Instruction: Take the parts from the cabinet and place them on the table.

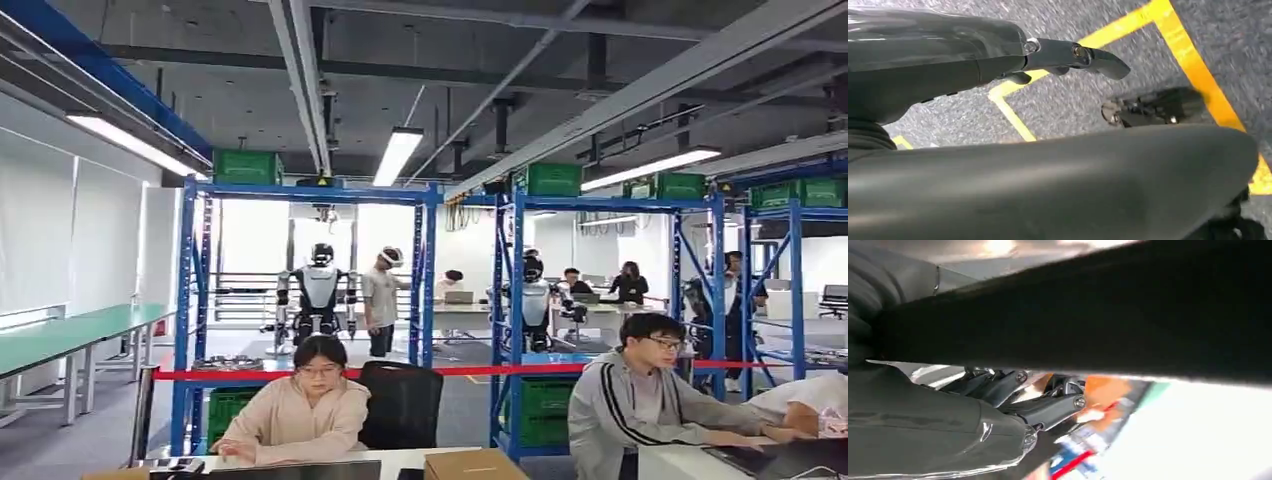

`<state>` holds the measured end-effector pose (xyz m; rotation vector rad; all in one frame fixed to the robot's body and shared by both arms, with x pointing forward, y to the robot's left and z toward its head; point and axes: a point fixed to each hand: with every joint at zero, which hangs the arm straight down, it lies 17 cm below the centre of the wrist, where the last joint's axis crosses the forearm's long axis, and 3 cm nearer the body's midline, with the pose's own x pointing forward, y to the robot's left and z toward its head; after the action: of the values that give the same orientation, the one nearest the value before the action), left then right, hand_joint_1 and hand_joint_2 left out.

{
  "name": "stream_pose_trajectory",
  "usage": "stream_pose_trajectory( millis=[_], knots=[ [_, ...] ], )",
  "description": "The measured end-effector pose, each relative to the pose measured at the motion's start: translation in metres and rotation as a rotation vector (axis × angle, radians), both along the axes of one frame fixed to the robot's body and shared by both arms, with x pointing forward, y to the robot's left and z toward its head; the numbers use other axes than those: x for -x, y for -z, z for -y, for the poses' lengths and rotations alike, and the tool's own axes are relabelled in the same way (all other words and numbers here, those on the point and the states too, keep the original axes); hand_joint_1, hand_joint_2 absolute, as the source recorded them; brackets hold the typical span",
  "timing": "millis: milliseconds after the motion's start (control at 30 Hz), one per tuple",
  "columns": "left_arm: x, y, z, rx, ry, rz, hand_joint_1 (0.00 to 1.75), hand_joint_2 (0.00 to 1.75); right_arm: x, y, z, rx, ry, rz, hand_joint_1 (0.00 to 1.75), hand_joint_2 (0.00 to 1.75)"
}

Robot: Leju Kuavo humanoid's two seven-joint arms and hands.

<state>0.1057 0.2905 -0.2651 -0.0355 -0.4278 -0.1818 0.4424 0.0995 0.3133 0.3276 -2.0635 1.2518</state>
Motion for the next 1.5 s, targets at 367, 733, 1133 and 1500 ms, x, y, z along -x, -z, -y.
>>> stream_pose_trajectory(
  millis=[367, 733, 1133, 1500],
  knots=[
    [0.004, 0.002, 0.003, -0.010, 0.006, -0.017, 0.00, 0.00, -0.112, 0.019, 0.069, 0.420, 0.709, 0.465, 1.75, 1.75],
    [0.007, 0.002, 0.010, -0.005, 0.022, -0.021, 0.00, 0.00, -0.157, 0.027, 0.175, 0.559, 1.009, 0.496, 1.75, 1.75],
    [0.001, 0.000, 0.019, 0.015, 0.037, -0.001, 0.00, 0.00, -0.169, 0.076, 0.207, 0.642, 1.052, 0.354, 1.75, 1.75],
    [-0.003, -0.001, 0.017, 0.006, 0.054, 0.024, 0.00, 0.00, -0.150, 0.127, 0.180, 0.680, 0.960, 0.311, 1.75, 1.75]
  ],
)
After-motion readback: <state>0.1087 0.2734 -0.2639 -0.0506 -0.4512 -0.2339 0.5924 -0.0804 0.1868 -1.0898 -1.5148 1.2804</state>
